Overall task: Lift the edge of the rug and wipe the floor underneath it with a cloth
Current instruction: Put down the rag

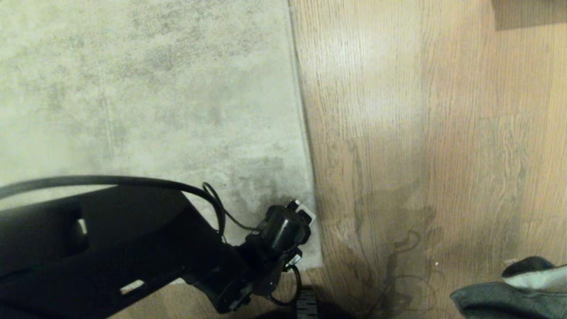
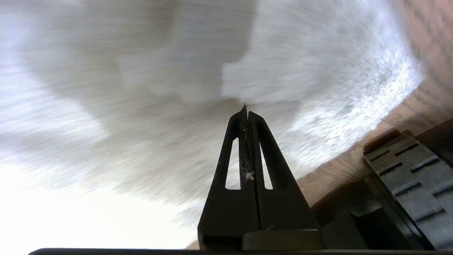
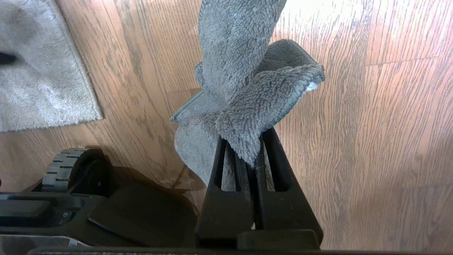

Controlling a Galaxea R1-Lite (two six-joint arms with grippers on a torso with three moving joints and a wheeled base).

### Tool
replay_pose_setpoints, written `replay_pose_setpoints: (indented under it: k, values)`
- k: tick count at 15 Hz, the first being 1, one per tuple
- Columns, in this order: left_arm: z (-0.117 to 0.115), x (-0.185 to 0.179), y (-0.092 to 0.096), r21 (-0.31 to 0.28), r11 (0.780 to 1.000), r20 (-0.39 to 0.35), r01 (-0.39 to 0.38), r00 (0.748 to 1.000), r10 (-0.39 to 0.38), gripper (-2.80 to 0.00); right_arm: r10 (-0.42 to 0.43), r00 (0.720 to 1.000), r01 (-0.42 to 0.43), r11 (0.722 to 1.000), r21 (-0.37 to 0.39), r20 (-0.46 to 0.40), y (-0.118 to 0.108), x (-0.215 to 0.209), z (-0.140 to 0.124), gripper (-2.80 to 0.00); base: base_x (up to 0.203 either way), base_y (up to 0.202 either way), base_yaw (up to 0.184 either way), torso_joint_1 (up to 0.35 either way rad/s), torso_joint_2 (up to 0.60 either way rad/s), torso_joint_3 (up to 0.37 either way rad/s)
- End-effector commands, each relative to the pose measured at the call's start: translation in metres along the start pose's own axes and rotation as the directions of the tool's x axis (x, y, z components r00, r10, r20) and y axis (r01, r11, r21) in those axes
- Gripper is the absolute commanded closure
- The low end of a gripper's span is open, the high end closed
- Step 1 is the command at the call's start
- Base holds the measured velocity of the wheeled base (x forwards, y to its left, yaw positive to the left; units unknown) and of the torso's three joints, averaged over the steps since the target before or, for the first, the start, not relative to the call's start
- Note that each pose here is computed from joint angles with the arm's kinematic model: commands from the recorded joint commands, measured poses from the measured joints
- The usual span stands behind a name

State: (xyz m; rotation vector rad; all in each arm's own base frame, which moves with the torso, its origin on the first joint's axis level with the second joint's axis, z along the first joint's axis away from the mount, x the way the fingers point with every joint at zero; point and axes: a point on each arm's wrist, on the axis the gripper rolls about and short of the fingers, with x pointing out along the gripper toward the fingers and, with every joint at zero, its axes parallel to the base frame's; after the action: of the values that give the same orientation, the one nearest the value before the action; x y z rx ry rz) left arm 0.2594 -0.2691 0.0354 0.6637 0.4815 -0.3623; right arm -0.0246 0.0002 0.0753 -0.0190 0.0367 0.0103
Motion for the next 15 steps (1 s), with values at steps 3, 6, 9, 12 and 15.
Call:
replay_pose_setpoints:
  k: [3,6,9,12,15]
  values:
    - [0.012,-0.073,0.067,-0.123,0.99,0.114,-0.07,0.99,0.084,0.0,0.001,1.0,-0.001,1.0,-0.001,-0.003,0.0,0.0,0.0,0.0,0.0,0.0,0.0,0.0,0.0,0.0]
    - [-0.004,-0.113,0.106,-0.196,0.973,0.142,-0.125,0.978,0.155,0.0,0.001,1.0,-0.001,1.0,-0.001,-0.002,0.0,0.0,0.0,0.0,0.0,0.0,0.0,0.0,0.0,0.0]
    - [-0.02,-0.141,0.139,-0.265,0.955,0.188,-0.129,0.965,0.183,0.0,0.001,1.0,-0.001,1.0,-0.001,-0.002,0.0,0.0,0.0,0.0,0.0,0.0,0.0,0.0,0.0,0.0]
    - [-0.026,-0.159,0.157,-0.3,0.949,0.247,-0.1,0.952,0.178,0.0,0.001,1.0,-0.001,1.0,-0.001,-0.002,0.0,0.0,0.0,0.0,0.0,0.0,0.0,0.0,0.0,0.0]
    - [-0.042,-0.178,0.159,-0.35,0.933,0.266,-0.086,0.946,0.187,0.0,0.001,1.0,-0.001,1.0,-0.001,-0.002,0.0,0.0,0.0,0.0,0.0,0.0,0.0,0.0,0.0,0.0]
